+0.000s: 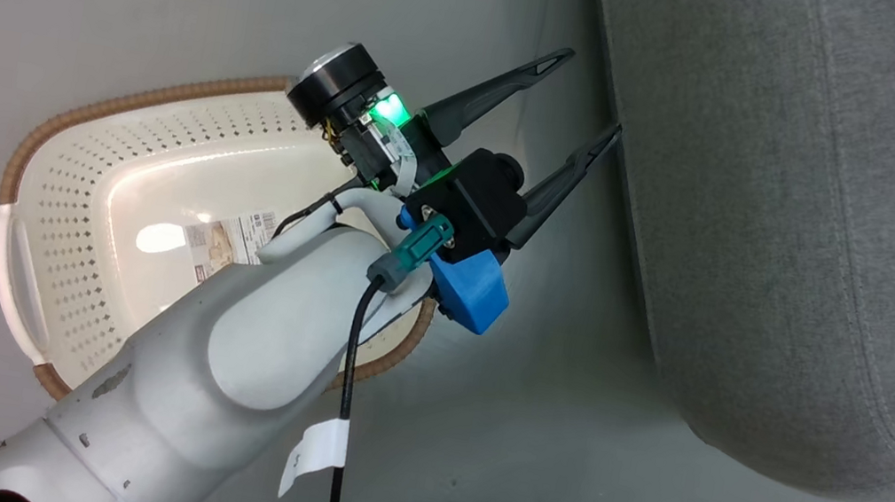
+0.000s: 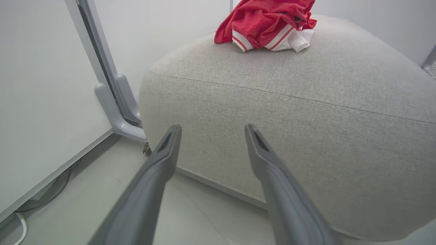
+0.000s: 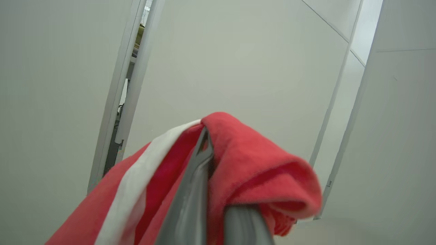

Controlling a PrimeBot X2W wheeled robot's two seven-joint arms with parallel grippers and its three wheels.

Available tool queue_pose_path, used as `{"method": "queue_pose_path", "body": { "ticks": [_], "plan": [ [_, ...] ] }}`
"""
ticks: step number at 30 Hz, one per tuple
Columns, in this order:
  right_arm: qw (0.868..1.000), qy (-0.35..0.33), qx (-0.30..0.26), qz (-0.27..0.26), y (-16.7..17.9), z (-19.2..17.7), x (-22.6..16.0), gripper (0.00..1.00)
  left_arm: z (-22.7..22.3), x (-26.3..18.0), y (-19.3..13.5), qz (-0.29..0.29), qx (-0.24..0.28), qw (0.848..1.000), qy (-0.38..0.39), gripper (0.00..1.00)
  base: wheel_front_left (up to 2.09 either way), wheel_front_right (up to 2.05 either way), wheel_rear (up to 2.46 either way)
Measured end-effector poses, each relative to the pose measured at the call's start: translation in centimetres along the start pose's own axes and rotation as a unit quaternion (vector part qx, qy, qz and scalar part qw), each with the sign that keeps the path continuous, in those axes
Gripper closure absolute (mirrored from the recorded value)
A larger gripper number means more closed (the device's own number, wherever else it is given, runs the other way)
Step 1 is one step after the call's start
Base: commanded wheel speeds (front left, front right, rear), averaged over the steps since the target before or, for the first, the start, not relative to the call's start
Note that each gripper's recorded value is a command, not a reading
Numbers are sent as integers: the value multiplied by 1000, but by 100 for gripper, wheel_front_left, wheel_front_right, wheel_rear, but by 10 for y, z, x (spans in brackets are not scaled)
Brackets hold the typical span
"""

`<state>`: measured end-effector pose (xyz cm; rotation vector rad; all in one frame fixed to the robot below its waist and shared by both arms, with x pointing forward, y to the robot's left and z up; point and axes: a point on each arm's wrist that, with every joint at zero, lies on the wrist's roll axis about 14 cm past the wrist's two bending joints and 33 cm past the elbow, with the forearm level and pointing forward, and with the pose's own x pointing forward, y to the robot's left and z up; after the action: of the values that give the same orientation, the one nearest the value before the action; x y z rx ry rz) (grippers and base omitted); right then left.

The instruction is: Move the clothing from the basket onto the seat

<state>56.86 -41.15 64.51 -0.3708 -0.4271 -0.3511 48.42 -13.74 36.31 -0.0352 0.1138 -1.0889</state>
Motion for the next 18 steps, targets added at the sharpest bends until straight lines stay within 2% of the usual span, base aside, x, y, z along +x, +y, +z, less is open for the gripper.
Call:
{"method": "queue_pose_path", "body": {
  "ticks": [6,11,13,17,18],
  "plan": [
    [994,110,2,-15,0,-84,-28,100,-24,-3,9,8,-14,1000,15,0,0,0,0],
    [980,195,17,-24,6,-138,-66,100,-29,-5,13,13,-14,1000,19,0,0,0,0],
    [970,239,25,-30,9,-164,-88,100,-30,-7,16,17,-14,1000,20,0,0,0,0],
    [964,262,35,-36,12,-177,-101,100,-32,-9,19,21,-13,999,23,0,0,0,0],
    [964,259,36,-38,12,-175,-100,55,-31,-9,19,22,-12,999,23,0,0,0,0]
  ]
}}
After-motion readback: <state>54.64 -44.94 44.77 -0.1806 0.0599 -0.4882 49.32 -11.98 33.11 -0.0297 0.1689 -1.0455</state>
